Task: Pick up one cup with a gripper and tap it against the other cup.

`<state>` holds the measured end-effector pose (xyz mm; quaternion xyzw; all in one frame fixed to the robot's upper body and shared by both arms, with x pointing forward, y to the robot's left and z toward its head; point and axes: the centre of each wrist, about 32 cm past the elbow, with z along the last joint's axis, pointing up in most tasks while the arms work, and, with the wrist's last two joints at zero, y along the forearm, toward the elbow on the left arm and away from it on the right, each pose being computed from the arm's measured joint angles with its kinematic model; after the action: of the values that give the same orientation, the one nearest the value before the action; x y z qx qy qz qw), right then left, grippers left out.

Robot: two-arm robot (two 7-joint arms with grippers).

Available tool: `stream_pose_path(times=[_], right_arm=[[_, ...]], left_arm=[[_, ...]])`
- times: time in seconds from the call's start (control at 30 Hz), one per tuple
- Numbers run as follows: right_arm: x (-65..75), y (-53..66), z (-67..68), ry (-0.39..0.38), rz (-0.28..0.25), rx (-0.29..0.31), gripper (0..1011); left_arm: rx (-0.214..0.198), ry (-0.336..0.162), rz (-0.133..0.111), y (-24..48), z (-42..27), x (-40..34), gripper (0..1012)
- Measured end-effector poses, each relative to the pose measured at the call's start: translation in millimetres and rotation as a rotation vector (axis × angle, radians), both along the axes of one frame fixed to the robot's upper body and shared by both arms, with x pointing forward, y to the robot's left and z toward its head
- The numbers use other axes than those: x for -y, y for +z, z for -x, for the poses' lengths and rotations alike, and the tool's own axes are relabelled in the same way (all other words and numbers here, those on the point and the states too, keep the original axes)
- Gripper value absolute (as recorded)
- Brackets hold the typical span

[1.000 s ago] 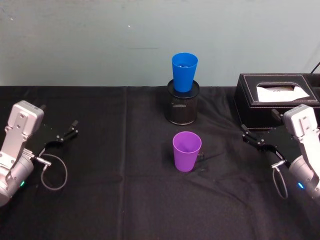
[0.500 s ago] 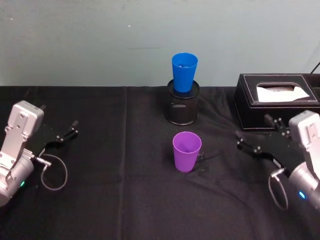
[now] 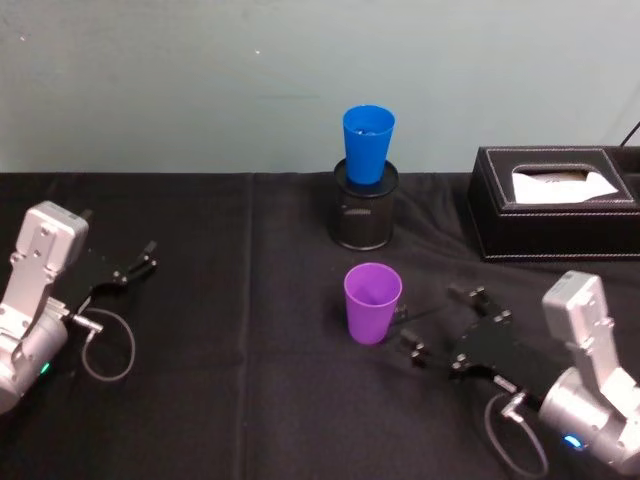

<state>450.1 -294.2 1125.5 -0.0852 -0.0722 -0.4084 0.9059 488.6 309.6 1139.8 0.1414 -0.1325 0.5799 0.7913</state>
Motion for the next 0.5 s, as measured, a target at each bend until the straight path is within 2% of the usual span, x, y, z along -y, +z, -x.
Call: stream_pose_path(times=[0.17, 0.5], right_arm=[[-12.5, -4.8, -13.1, 0.068, -0.047, -0.04, 1003], [-25.4, -9.8, -29.6, 0.096, -0.082, -0.068, 1003]], left_arm=[[0.0, 0.0, 0.0, 0.0, 0.0, 0.0, 1000], [0.0, 0.0, 0.0, 0.0, 0.0, 0.0, 1000]])
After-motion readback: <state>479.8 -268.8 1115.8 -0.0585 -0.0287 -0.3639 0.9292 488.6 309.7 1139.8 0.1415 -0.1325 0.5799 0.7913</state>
